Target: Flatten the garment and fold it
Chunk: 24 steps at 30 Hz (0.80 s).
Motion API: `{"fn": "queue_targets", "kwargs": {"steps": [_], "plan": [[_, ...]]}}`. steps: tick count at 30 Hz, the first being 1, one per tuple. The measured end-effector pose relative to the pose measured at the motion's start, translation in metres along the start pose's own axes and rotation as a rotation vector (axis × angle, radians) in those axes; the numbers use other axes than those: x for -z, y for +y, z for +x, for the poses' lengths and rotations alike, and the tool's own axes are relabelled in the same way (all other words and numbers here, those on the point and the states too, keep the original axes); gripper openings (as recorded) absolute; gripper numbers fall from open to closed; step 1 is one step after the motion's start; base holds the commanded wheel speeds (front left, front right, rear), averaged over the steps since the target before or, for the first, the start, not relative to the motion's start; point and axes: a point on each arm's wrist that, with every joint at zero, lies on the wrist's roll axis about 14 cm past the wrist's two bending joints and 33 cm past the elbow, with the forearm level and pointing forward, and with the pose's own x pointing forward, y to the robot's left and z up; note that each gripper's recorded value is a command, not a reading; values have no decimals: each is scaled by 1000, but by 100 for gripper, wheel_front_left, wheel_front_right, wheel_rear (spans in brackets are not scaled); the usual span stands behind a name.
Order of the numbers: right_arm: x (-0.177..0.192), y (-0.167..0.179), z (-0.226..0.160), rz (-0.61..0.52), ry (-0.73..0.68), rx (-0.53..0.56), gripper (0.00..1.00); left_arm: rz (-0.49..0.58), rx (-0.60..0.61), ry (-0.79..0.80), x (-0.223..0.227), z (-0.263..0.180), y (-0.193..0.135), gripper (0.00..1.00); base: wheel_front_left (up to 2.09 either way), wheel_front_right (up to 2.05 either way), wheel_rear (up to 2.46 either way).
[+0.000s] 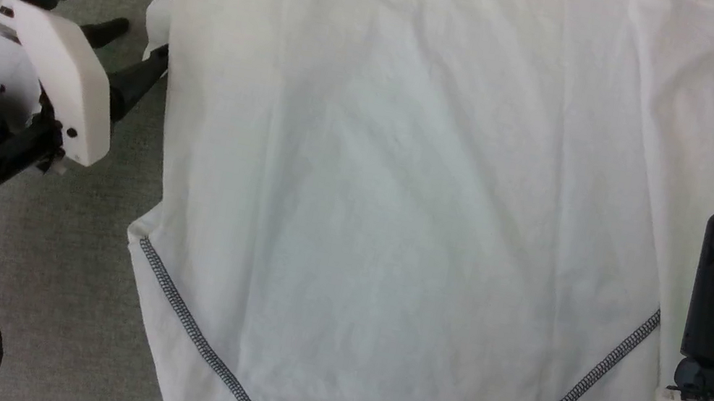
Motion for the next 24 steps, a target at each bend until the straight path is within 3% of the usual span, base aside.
{"fn": "queue_targets", "kwargs": {"steps": [8, 9, 10, 24], "plan": [[9, 0, 2, -2, 25, 1, 100, 11, 33, -6, 0, 10, -5, 99, 0, 0, 0], [10, -1, 3, -3, 28, 3, 100, 16, 35, -9, 0, 12, -5, 20, 0, 0, 0], [10, -2, 3, -4, 29, 4, 100, 20, 38, -11, 0, 13, -5, 0, 0, 0, 0], [6, -3, 7, -4, 13, 9, 100, -24, 42, -80, -9, 9, -1, 0, 0, 0, 0]]}}
